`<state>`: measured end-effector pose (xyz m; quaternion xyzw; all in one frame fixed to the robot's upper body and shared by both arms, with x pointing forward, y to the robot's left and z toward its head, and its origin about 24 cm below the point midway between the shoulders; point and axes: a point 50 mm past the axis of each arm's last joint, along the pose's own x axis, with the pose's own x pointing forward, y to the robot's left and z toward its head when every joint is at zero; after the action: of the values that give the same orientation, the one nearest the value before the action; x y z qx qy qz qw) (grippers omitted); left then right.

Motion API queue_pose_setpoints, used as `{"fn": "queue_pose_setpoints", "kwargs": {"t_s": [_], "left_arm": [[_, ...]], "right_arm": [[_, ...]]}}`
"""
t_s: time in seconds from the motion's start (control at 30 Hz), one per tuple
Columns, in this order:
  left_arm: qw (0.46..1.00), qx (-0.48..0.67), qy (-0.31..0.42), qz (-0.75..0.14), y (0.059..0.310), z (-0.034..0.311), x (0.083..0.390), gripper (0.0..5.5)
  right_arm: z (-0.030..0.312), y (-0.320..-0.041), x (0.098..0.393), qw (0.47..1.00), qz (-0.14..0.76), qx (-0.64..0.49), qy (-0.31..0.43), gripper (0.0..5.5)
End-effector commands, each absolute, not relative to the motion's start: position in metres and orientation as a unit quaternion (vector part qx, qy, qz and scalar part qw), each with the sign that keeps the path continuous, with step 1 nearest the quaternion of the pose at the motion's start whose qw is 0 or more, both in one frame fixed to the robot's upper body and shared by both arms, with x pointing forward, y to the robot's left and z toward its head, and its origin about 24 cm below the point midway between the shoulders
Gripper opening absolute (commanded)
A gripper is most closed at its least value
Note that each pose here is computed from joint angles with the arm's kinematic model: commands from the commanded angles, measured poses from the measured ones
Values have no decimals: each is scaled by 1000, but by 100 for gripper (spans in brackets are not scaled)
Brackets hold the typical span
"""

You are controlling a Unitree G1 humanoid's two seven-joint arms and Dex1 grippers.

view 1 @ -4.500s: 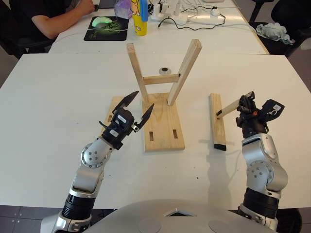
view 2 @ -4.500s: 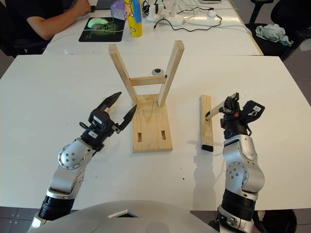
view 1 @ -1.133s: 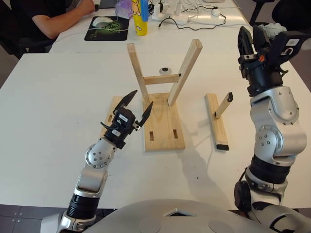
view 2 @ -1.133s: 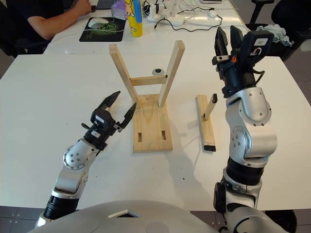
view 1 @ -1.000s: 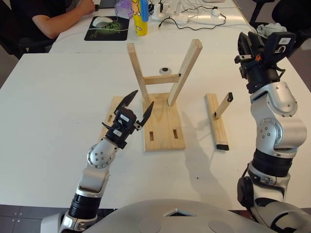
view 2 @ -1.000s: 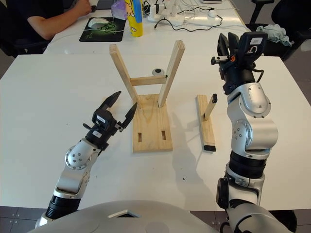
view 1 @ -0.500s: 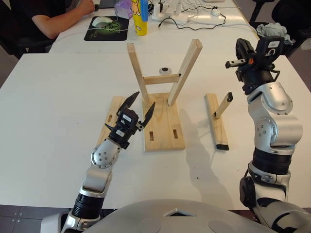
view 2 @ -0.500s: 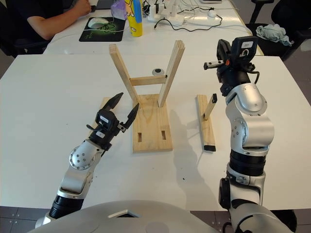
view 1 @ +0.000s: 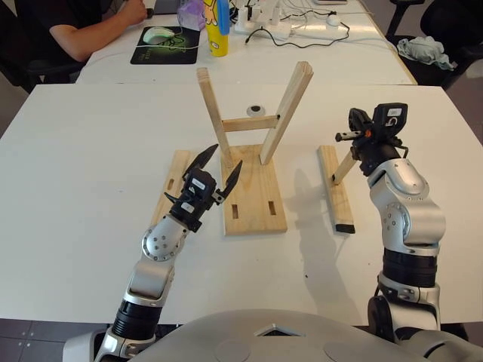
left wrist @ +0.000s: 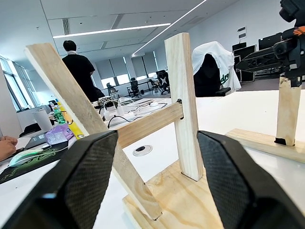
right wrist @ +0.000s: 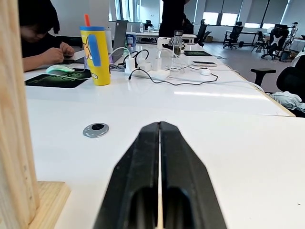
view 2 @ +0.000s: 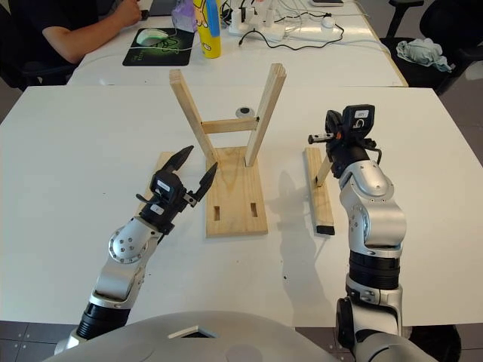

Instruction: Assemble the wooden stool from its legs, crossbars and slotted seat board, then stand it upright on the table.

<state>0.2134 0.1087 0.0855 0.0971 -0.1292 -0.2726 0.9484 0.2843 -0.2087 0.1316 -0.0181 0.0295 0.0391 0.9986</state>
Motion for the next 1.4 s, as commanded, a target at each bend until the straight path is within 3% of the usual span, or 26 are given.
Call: {"fn": "queue_pose_setpoints", "kwargs": {"t_s": [0.03,0.1,0.23,0.37,0.5,0.6,0.7,0.73,1.13,1.27,1.4], "left_arm": [[951,98,-128,-266,110,85,214,308],[951,98,-128,-264,109,85,214,308],[951,97,-129,-263,108,85,214,308],[953,98,-129,-257,109,84,214,308],[953,99,-130,-254,109,85,215,308],[954,101,-131,-251,109,85,216,308],[953,102,-134,-251,110,87,217,308],[954,101,-133,-249,111,87,217,308],[962,92,-123,-225,112,84,214,308],[964,93,-120,-220,112,82,213,308],[966,98,-116,-208,113,80,210,308]], "right_arm": [[127,-211,286,998,41,-15,40,1],[142,-211,287,999,47,-1,-13,1],[209,-206,279,977,52,-29,-203,1],[234,-196,275,959,74,-49,-270,1],[210,-192,278,970,86,-51,-222,1],[156,-207,284,994,52,-19,-92,1],[94,-214,282,994,47,-24,93,1],[86,-215,280,992,45,-14,118,1],[97,-207,288,992,75,-13,96,1],[126,-215,294,995,69,68,7,1],[160,-233,295,998,37,17,-45,1]]}}
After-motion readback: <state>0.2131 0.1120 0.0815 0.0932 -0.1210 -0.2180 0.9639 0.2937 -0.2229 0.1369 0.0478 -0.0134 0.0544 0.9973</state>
